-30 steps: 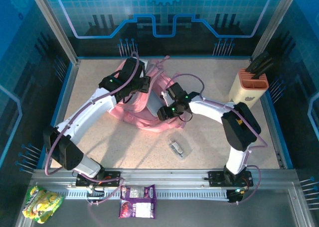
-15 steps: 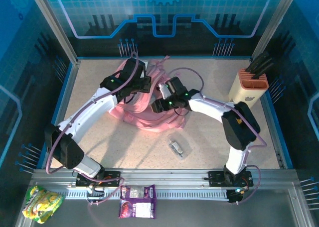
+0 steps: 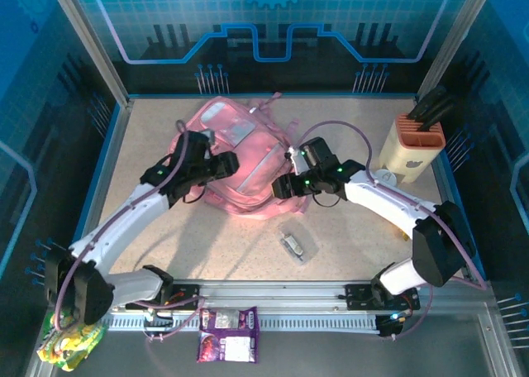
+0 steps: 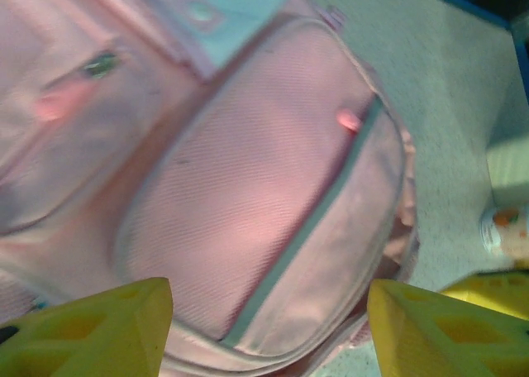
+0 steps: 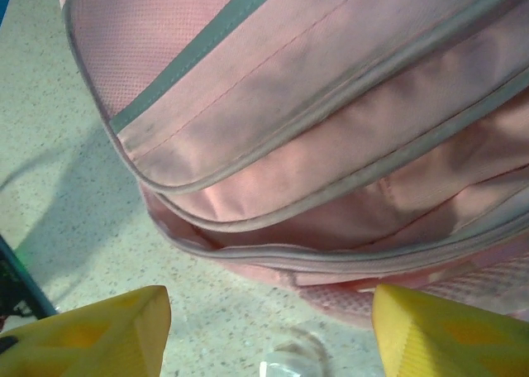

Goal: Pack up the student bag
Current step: Close the student bag at the center of the table, then zip the student bag at the center of the table.

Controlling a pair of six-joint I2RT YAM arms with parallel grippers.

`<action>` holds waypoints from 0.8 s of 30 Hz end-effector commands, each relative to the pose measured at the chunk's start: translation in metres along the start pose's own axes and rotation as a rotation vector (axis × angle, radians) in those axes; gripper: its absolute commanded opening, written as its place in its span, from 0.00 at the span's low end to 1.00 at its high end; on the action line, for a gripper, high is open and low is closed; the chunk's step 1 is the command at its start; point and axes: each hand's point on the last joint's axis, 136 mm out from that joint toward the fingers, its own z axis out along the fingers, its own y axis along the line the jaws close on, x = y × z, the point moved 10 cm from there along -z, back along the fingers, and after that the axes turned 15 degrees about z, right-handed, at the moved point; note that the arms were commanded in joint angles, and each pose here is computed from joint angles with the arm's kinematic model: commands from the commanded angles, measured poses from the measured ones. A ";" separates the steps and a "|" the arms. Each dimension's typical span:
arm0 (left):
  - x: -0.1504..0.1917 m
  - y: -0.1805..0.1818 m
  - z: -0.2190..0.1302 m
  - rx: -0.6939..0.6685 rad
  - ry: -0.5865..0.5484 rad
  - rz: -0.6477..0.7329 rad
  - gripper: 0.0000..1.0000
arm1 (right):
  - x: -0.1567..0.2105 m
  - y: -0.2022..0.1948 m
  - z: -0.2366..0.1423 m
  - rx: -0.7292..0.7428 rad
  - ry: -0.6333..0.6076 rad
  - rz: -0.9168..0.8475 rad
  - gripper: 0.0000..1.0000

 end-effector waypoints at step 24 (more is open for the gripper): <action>0.055 0.096 0.051 -0.247 0.007 -0.568 0.43 | 0.017 0.022 0.036 -0.047 0.109 0.077 0.69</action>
